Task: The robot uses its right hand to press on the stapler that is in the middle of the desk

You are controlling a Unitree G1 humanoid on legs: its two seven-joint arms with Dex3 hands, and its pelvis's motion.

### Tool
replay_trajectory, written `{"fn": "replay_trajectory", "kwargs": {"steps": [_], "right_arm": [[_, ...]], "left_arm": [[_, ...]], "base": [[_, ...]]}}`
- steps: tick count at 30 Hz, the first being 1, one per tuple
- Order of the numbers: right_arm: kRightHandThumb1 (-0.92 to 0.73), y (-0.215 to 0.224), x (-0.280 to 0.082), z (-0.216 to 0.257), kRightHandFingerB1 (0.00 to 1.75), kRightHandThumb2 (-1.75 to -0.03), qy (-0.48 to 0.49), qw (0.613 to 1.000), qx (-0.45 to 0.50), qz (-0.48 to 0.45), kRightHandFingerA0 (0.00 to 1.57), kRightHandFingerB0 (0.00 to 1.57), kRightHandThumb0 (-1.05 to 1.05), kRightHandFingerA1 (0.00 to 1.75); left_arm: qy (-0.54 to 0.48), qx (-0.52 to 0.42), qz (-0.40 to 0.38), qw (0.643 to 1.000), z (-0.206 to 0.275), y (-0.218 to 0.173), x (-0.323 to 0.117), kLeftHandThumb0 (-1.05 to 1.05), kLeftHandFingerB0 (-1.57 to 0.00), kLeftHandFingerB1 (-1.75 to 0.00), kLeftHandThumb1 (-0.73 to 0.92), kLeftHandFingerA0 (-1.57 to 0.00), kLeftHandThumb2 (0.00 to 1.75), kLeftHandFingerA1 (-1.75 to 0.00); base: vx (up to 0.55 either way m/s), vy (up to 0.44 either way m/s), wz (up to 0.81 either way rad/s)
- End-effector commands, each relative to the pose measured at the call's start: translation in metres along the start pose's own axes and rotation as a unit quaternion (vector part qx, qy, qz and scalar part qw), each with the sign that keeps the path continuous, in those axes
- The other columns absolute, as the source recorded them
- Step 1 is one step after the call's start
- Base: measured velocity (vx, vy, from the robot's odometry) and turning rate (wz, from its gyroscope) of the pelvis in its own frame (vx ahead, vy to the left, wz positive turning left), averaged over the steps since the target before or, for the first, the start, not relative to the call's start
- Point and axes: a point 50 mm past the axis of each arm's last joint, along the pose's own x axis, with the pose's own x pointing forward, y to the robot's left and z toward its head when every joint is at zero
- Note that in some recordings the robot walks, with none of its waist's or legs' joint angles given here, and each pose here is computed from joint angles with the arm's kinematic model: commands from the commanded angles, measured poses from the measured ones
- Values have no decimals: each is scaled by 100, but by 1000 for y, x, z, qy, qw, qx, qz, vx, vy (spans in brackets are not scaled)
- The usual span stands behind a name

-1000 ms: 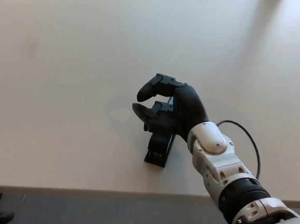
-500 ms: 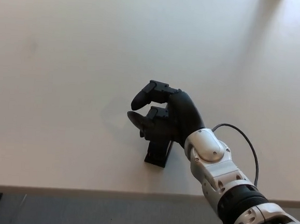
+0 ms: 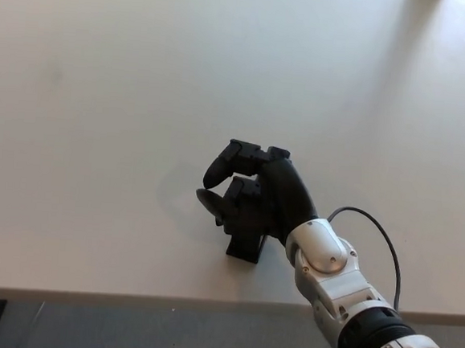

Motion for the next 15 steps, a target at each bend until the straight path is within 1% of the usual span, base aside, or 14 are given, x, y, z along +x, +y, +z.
{"fn": "replay_trajectory", "kwargs": {"steps": [1, 2, 3, 4, 5, 7, 8, 9, 10, 11, 12, 13, 14, 15], "right_arm": [[-57, 181, -150, -138, 160, -56, 372, 907, 172, 100, 80, 68, -19, 169], [-56, 181, -151, -139, 159, -54, 374, 906, 173, 99, 79, 62, -20, 172], [-57, 181, -154, -141, 161, -54, 379, 904, 174, 99, 77, 65, -19, 169], [-57, 182, -156, -141, 155, -58, 373, 908, 161, 105, 80, 68, -24, 164], [-59, 182, -159, -143, 162, -56, 371, 908, 160, 107, 79, 67, -21, 170], [-59, 184, -165, -145, 162, -56, 374, 907, 163, 109, 79, 67, -21, 170], [-63, 183, -164, -144, 154, -60, 372, 908, 158, 109, 76, 62, -29, 164], [-60, 182, -163, -144, 152, -61, 367, 911, 154, 107, 78, 66, -30, 161], [-56, 180, -159, -142, 156, -58, 357, 916, 151, 104, 82, 70, -24, 165], [-56, 177, -152, -138, 155, -59, 338, 925, 146, 98, 83, 73, -25, 164], [-57, 171, -138, -131, 142, -60, 319, 932, 147, 89, 84, 75, -26, 158], [-57, 163, -123, -122, 156, -58, 286, 946, 133, 75, 82, 72, -24, 164], [-57, 157, -115, -117, 156, -58, 260, 956, 120, 65, 82, 72, -24, 164], [-57, 157, -115, -117, 156, -58, 260, 956, 120, 65, 82, 72, -24, 164]], "left_arm": [[-27, -95, 125, 987, -23, 4, -24, -28, -9, -55, 76, -10, 125, -55], [-17, -91, 123, 988, -24, 4, -24, -31, -5, -53, 72, -5, 123, -53], [-6, -84, 121, 989, -25, 4, -25, -31, -5, -52, 72, -6, 123, -53], [2, -76, 121, 990, -26, 5, -25, -31, -4, -52, 71, -6, 123, -52], [4, -81, 119, 990, -28, 3, -26, -33, -5, -52, 69, -7, 121, -52], [8, -86, 117, 989, -32, 0, -29, -33, -5, -52, 69, -7, 121, -52], [8, -87, 115, 990, -33, 0, -30, -33, -5, -52, 69, -7, 121, -52], [7, -86, 111, 990, -32, 0, -30, -32, -5, -52, 70, -7, 122, -52], [2, -89, 108, 990, -31, -1, -30, -33, -6, -53, 69, -8, 121, -53], [-1, -93, 107, 990, -31, -2, -30, -33, -6, -53, 69, -7, 121, -53], [-6, -100, 111, 989, -27, 3, -26, -32, -5, -52, 70, -6, 122, -53], [-5, -108, 118, 987, -24, 7, -23, -32, -5, -52, 70, -7, 121, -52], [-4, -108, 120, 987, -23, 8, -21, -32, -5, -52, 70, -7, 121, -52], [-4, -108, 120, 987, -23, 8, -21, -32, -5, -52, 70, -7, 121, -52]], "base": [[0, 0, 0], [0, 0, 0], [0, 0, 0], [0, 0, 0], [0, 0, 0], [0, 0, 0], [0, 0, 0], [0, 0, 0], [0, 0, 0], [0, 0, 0], [0, 0, 0], [0, 0, 0], [0, 0, 0], [0, 0, 0]]}}
